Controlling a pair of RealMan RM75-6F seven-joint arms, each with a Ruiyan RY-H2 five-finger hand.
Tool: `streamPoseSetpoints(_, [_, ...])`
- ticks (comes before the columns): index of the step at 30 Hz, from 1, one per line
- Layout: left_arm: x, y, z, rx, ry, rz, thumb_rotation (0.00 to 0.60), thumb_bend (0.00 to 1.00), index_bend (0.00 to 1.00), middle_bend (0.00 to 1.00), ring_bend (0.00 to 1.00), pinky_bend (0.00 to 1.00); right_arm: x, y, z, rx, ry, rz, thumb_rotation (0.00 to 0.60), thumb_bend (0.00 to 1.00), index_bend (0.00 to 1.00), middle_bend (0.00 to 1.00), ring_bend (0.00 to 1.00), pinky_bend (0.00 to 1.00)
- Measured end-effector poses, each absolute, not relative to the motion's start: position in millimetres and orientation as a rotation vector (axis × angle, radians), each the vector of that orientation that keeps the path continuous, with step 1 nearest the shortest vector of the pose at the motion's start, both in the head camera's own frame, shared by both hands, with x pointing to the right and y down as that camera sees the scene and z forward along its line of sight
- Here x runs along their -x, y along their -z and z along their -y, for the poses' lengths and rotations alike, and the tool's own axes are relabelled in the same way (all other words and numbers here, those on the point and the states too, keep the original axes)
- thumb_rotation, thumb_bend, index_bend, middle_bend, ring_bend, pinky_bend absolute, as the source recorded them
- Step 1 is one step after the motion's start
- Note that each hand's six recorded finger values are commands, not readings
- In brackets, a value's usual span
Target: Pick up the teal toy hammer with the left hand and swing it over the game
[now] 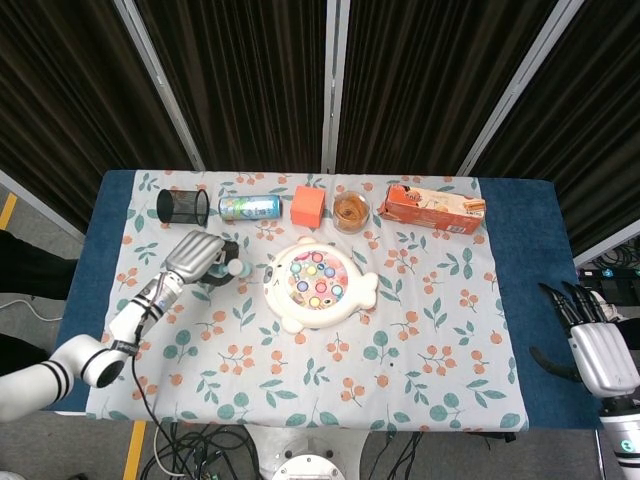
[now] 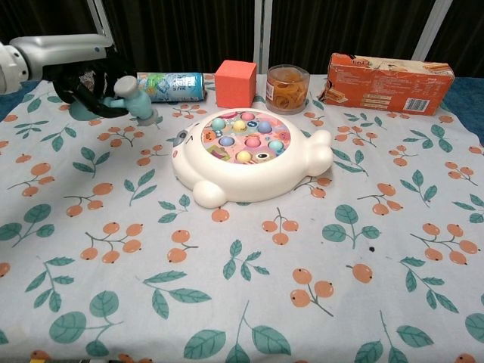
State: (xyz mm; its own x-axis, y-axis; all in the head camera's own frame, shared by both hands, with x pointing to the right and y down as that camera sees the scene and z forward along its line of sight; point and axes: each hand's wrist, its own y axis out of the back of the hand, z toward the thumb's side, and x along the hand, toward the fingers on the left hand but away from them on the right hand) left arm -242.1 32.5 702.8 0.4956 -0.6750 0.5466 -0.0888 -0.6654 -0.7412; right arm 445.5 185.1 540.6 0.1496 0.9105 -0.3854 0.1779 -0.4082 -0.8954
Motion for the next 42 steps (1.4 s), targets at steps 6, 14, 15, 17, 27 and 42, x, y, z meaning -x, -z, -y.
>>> streamPoseSetpoints(6, [214, -698, -16, 2.136, 1.137, -0.55, 0.6, 0.7, 0.67, 0.69, 0.56, 0.59, -446, -538, -187, 1.716, -1.309, 1.051, 0.6, 0.15, 0.02, 0.17, 0.0, 0.0])
streamPoseSetpoints(14, [177, -703, 2, 2.167, 1.201, -0.415, 0.6, 0.72, 0.67, 0.7, 0.58, 0.6, -452, -538, -189, 1.712, -1.318, 1.068, 0.6, 0.15, 0.02, 0.17, 0.0, 0.0])
streamPoseSetpoints(15, [172, -705, 4, 2.17, 1.209, -0.406, 0.6, 0.72, 0.67, 0.7, 0.58, 0.6, -452, -538, -189, 1.712, -1.319, 1.069, 0.6, 0.15, 0.02, 0.17, 0.0, 0.0])
streamPoseSetpoints(17, [167, -707, 6, 2.179, 1.22, -0.406, 0.6, 0.73, 0.68, 0.71, 0.58, 0.6, -453, -538, -189, 1.712, -1.321, 1.071, 0.6, 0.15, 0.02, 0.17, 0.0, 0.0])
streamPoseSetpoints(27, [140, -709, 19, 2.204, 1.261, -0.389, 0.6, 0.75, 0.69, 0.71, 0.59, 0.61, -458, -540, -188, 1.714, -1.328, 1.083, 0.6, 0.15, 0.02, 0.17, 0.0, 0.0])
streamPoseSetpoints(42, [125, -714, 16, 2.148, 1.285, -0.296, 0.6, 0.75, 0.69, 0.72, 0.59, 0.62, -463, -539, -190, 1.708, -1.335, 1.1, 0.6, 0.15, 0.02, 0.17, 0.0, 0.0])
